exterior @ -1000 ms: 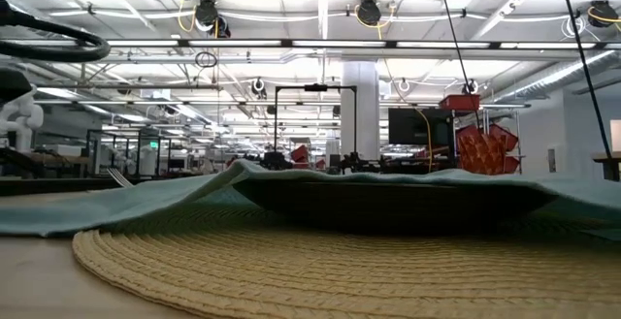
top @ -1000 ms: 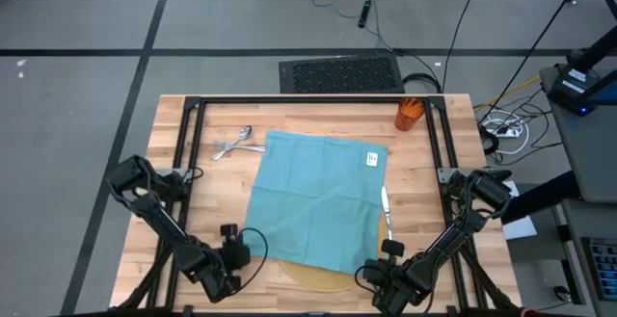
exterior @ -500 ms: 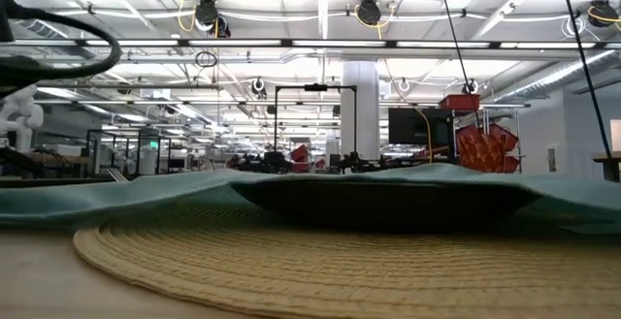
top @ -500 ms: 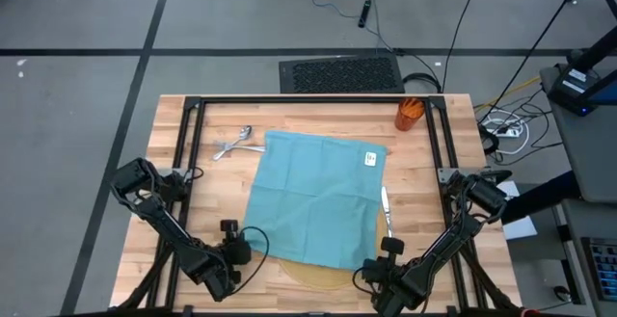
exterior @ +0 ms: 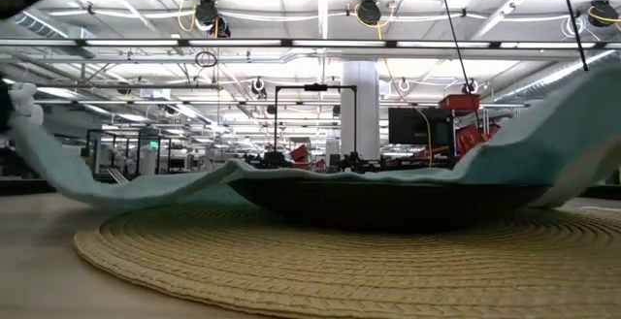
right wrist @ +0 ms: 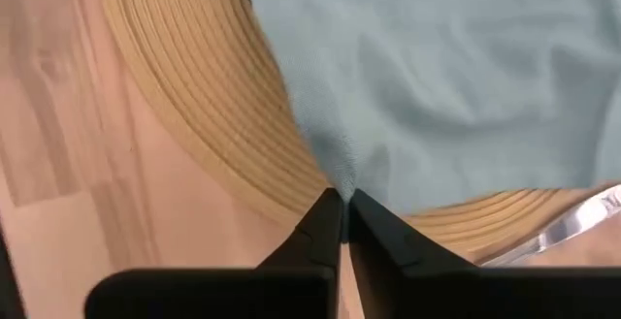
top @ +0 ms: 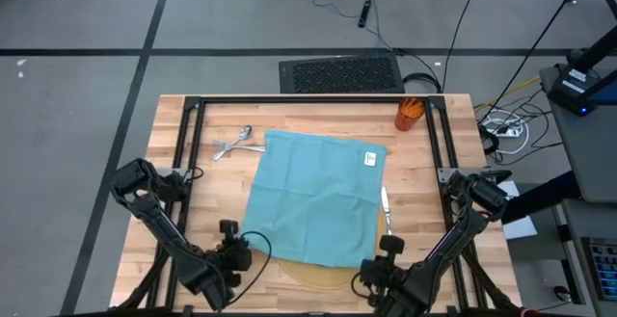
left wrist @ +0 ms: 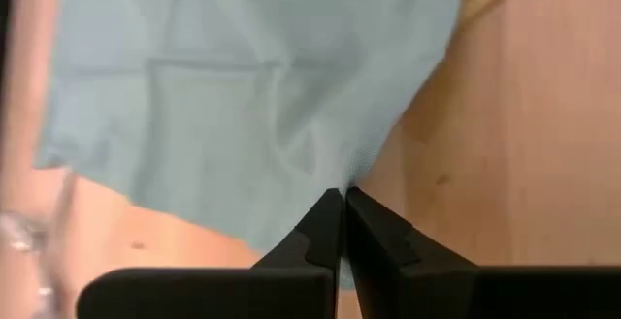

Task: Set table place
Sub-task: Fold the blue napkin

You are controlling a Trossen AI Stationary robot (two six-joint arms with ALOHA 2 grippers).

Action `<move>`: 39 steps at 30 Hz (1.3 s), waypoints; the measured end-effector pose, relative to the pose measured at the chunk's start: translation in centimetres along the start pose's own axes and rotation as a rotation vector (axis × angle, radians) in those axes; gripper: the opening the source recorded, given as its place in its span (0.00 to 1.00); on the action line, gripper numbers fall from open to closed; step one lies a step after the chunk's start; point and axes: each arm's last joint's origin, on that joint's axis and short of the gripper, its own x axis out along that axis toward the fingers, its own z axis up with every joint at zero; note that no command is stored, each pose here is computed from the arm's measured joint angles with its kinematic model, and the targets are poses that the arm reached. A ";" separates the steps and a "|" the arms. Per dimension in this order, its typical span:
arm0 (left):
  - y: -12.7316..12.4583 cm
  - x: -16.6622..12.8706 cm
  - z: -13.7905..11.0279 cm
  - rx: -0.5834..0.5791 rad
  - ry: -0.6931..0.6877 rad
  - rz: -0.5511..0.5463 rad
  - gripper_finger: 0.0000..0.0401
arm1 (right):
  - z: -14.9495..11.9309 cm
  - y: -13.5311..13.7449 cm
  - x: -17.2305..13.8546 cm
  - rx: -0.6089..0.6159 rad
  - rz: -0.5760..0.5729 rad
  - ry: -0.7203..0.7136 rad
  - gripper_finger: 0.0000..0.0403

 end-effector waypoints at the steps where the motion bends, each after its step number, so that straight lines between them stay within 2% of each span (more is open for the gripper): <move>1: 0.2 -0.3 0.2 0.010 -0.002 0.019 0.00 | 0.2 0.0 -0.3 -0.004 -0.005 -0.011 0.00; 6: 1.2 -1.8 1.0 0.054 -0.011 0.101 0.00 | 1.1 -0.6 -2.1 -0.030 -0.060 -0.030 0.00; 12: 2.8 -2.6 1.7 0.099 -0.019 0.217 0.00 | 1.7 -2.3 -3.6 -0.050 -0.184 -0.001 0.00; 17: 5.4 -2.9 2.1 0.048 -0.035 0.328 0.00 | 2.5 -4.1 -4.2 -0.039 -0.248 0.013 0.00; 23: 8.7 -3.9 3.0 -0.031 -0.134 0.397 0.00 | 4.0 -6.0 -5.2 -0.023 -0.247 -0.053 0.00; 32: 12.5 -1.9 4.6 -0.001 -0.023 0.459 0.00 | 6.5 -9.7 -4.6 -0.008 -0.280 -0.023 0.00; 39: 14.4 1.2 5.3 0.008 0.052 0.482 0.00 | 5.9 -13.8 -3.1 0.067 -0.335 0.057 0.00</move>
